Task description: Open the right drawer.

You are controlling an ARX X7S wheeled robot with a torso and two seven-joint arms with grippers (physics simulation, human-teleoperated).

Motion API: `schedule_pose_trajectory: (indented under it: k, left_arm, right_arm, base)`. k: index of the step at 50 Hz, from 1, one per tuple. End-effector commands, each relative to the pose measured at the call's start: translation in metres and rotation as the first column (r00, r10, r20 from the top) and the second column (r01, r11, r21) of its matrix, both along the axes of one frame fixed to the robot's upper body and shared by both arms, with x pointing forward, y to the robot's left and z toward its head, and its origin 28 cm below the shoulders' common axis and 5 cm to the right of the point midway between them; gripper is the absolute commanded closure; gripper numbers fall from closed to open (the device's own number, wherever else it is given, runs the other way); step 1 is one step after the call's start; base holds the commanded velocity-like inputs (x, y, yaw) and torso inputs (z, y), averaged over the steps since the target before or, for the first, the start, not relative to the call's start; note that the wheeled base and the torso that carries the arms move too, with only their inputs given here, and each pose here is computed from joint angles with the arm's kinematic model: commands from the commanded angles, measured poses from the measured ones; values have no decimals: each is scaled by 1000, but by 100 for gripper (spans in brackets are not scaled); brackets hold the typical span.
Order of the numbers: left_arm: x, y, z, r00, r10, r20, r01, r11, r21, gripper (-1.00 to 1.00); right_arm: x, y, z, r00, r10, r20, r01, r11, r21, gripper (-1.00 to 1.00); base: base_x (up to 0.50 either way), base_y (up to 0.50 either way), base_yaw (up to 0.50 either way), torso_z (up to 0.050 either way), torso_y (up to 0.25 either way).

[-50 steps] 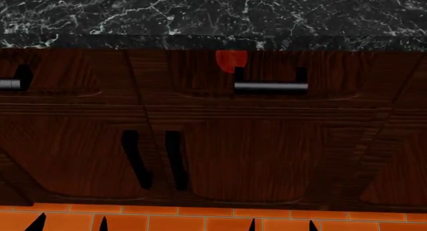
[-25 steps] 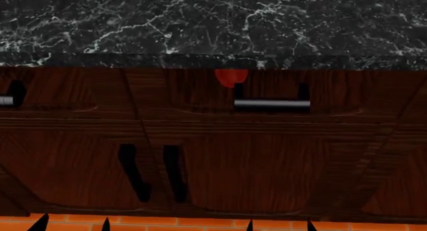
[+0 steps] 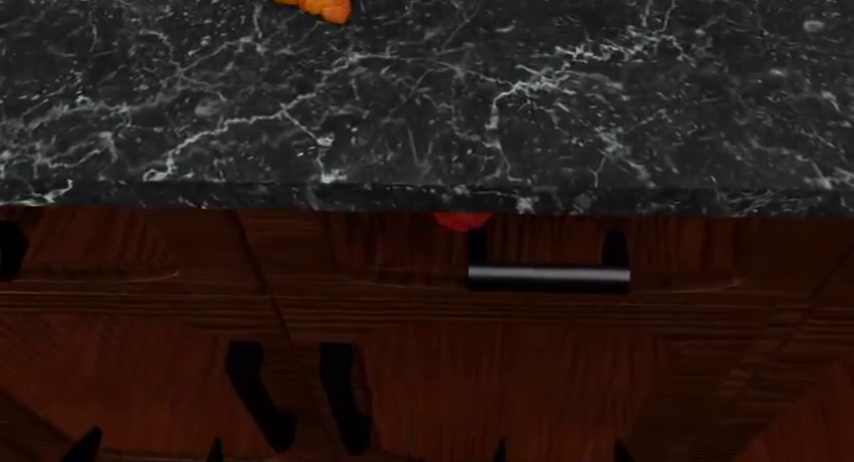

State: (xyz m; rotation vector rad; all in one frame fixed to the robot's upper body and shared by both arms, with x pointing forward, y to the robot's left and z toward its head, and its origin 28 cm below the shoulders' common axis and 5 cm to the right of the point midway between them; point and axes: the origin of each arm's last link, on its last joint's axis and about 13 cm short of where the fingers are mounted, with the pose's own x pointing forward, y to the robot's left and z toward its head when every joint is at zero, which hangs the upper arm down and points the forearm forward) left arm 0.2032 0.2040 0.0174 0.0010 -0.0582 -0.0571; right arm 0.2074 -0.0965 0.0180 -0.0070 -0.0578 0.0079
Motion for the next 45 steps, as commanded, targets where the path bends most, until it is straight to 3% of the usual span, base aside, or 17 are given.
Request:
schedule_pose_trajectory:
  k: [1,15,20,24,25,26,28,30,34,37,38,39,40,45]
  left_arm:
    - [0,0,0,1000,-1,1,1,1000,-8,-100]
    - [0,0,1,1000,4,0,-4,1000,-7,-100]
    - [0,1,0,1000,8,-1,-8,1000,-9,-100]
    - [1,1,0,1000,20,-1,-20,1000,-3,-100]
    - [1,1,-1,1000,26,-3,-26,1000,1,-100]
    - [1,1,0,1000,24,-3,-24,1000,0,-100]
    - [0,1,1,1000,24,-2,-24,1000,-1,-100]
    - [0,1,0,1000,26,-3,-26,1000,0,-100]
    - [1,1,-1,1000,23,-3,-23,1000,1,-100]
    - [1,1,-1,1000,20,-3,-20,1000,2,-100]
    - [1,1,-1,1000,20,-4,-20,1000,3,-100]
    - [1,0,-1,1000,20,-4,-20,1000,4,-100]
    - [1,0,-2,1000,18,-5,-18,1000,5,-100]
    - [1,0,-1,1000,16,-7,-16,1000,7,-100]
  right_arm:
    - [0,0,-2,1000,9,-6,-9,1000,3,-100]
    - [-1,0,0,1000,-12,-10,12,1000,7,-100]
    - [-1,2,4,1000,-10,-7,9,999,-43,-100]
    - [1,3,8,999,-47,-24,42,985,-165,-100]
    - [1,3,8,998,-54,-34,48,986,-158,-100]
    - [2,3,9,998,-68,-17,62,972,-225,-100]
    - [2,2,11,997,-79,-11,74,966,-246,-100]
    - [2,0,12,995,-96,17,96,933,-347,-100]
    - [3,-3,12,993,-115,33,118,895,-430,-100]
    - [4,-3,14,989,-125,73,144,824,-548,-100]
    - [5,-1,16,991,-113,77,137,823,-551,-100]
    - [6,-1,16,989,-115,93,147,785,-602,-100]
    - [6,-1,15,990,-114,81,140,798,-586,-100]
    - [6,-5,17,988,-113,107,155,711,-686,-100]
  base:
    - [199,0,0,0,0]
    - [143,0,0,0,0]
    - [0,0,0,0,0]
    - [0,0,0,0,0]
    - [0,0,0,0,0]
    - [0,0,0,0,0]
    - [0,0,0,0,0]
    - [0,0,0,0,0]
    - [0,0,0,0,0]
    - [0,0,0,0,0]
    - [0,0,0,0,0]
    - [0,0,0,0,0]
    - [0,0,0,0,0]
    - [0,0,0,0,0]
